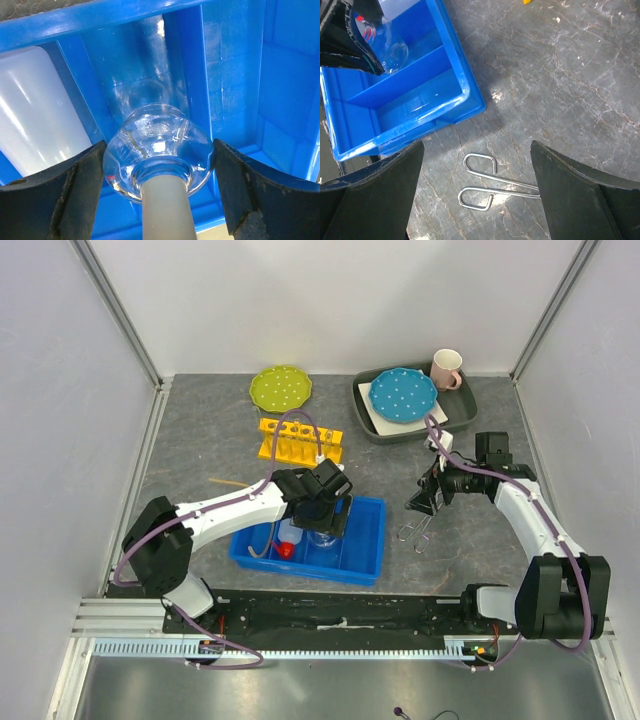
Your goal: Organize the chemistry lab equipment
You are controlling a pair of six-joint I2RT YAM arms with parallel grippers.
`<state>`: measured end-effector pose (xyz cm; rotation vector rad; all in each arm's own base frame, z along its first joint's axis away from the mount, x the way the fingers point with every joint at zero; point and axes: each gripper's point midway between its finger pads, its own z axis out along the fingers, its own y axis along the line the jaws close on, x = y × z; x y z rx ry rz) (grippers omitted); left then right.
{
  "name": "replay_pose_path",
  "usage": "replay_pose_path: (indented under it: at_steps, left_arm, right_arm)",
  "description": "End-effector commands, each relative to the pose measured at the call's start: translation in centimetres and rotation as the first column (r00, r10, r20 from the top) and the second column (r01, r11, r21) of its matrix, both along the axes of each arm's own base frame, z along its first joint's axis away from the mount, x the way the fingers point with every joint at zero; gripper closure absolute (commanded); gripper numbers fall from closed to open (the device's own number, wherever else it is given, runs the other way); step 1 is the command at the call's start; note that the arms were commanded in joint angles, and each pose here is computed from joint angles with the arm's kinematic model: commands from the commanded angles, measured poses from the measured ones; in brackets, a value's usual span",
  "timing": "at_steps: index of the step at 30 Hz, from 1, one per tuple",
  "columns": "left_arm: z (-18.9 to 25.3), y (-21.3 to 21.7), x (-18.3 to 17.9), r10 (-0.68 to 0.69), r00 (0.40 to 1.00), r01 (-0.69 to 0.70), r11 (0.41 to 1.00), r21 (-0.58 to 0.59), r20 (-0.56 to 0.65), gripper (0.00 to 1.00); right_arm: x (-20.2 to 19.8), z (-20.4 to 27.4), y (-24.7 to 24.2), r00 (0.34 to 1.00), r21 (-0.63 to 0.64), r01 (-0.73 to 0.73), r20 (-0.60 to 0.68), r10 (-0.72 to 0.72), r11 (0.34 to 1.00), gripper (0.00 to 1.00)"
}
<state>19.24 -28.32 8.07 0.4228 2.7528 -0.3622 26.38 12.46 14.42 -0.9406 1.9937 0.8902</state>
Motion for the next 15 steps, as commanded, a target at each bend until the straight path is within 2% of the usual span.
replay_pose_path:
  at_steps: [1, 9, 15]
  left_arm:
    - [1.3, -1.8, 1.1, -0.068, 0.995, 0.072, 0.996, -0.059, 0.076, 0.10]
    - [1.6, -1.9, 1.2, -0.075, 0.993, 0.081, 0.995, -0.062, 0.089, 0.05]
    - [3.9, -2.0, 1.9, -0.061, 0.987, 0.077, 0.992, -0.098, 0.150, 0.04]
  right_arm:
    - [0.4, 0.6, -0.2, 0.998, -0.030, -0.043, 0.038, 0.044, 0.999, 0.05]
    - [0.4, 0.9, -0.6, 0.997, -0.064, -0.069, 0.033, 0.071, 0.996, 0.06]
    - [-0.2, 0.5, -1.2, 0.994, -0.119, -0.101, 0.036, 0.106, 0.988, 0.05]
